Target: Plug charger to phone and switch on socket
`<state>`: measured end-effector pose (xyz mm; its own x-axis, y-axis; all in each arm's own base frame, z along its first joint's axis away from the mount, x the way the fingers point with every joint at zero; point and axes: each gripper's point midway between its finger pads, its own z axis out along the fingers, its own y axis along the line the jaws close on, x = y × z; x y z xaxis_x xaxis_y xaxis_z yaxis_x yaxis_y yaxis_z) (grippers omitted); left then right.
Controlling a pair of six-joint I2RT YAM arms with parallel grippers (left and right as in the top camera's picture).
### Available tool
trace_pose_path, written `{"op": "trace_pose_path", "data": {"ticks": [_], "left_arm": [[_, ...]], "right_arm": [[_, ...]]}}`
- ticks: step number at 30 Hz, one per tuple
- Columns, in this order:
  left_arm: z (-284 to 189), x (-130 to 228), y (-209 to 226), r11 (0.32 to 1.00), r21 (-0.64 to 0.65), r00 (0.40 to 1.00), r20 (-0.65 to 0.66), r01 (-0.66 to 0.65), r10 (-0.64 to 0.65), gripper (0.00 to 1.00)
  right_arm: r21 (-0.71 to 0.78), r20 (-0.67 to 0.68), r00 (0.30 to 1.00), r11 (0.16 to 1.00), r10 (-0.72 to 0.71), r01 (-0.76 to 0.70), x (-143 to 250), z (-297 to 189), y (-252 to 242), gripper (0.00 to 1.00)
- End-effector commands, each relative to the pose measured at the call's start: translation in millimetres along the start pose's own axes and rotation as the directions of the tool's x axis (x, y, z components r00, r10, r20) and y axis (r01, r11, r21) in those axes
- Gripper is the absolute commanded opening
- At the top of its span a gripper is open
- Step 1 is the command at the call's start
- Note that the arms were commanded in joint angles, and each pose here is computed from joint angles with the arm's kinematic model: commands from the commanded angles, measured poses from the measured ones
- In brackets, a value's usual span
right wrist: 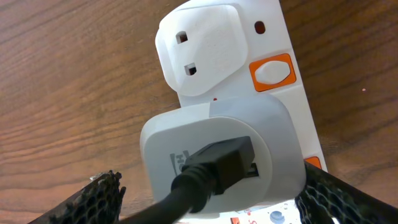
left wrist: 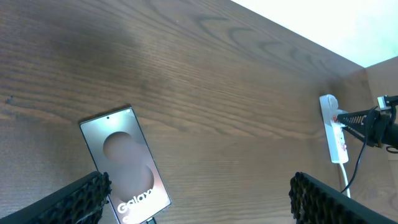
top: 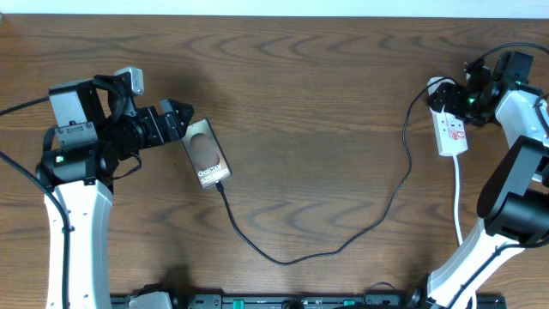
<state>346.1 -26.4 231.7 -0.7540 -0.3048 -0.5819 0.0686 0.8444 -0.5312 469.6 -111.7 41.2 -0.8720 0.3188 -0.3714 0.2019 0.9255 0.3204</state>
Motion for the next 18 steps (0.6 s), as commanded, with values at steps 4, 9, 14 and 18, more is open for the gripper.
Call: {"op": "trace_pose_path", "data": {"ticks": [4,9,14,18], "left_arm": [[-1.6,-1.7,-2.8,1.000,0.012,1.000,0.003,-0.011,0.011,0.94],[-1.6,-1.5,-2.8,1.000,0.012,1.000,0.002,-0.010,0.010,0.94],[-1.6,-1.3,-2.7,1.000,0.012,1.000,0.001,-0.010,0.010,0.94],[-1.6,-1.0,-2.7,1.000,0.012,1.000,0.000,-0.009,0.009,0.94]], "right_arm": [[-0.133,-0.091,0.996,0.991,0.008,-0.020,23.4,18.5,39.2,0.82],[-0.138,-0.092,0.996,0.990,0.014,-0.027,23.3,18.5,40.4,0.82],[-0.148,-0.092,0.996,0.989,0.016,-0.030,25.0,20.7,43.0,0.82],[-0.169,-0.087,0.996,0.985,0.025,-0.040,26.8,23.9,45.4,0.82]]}}
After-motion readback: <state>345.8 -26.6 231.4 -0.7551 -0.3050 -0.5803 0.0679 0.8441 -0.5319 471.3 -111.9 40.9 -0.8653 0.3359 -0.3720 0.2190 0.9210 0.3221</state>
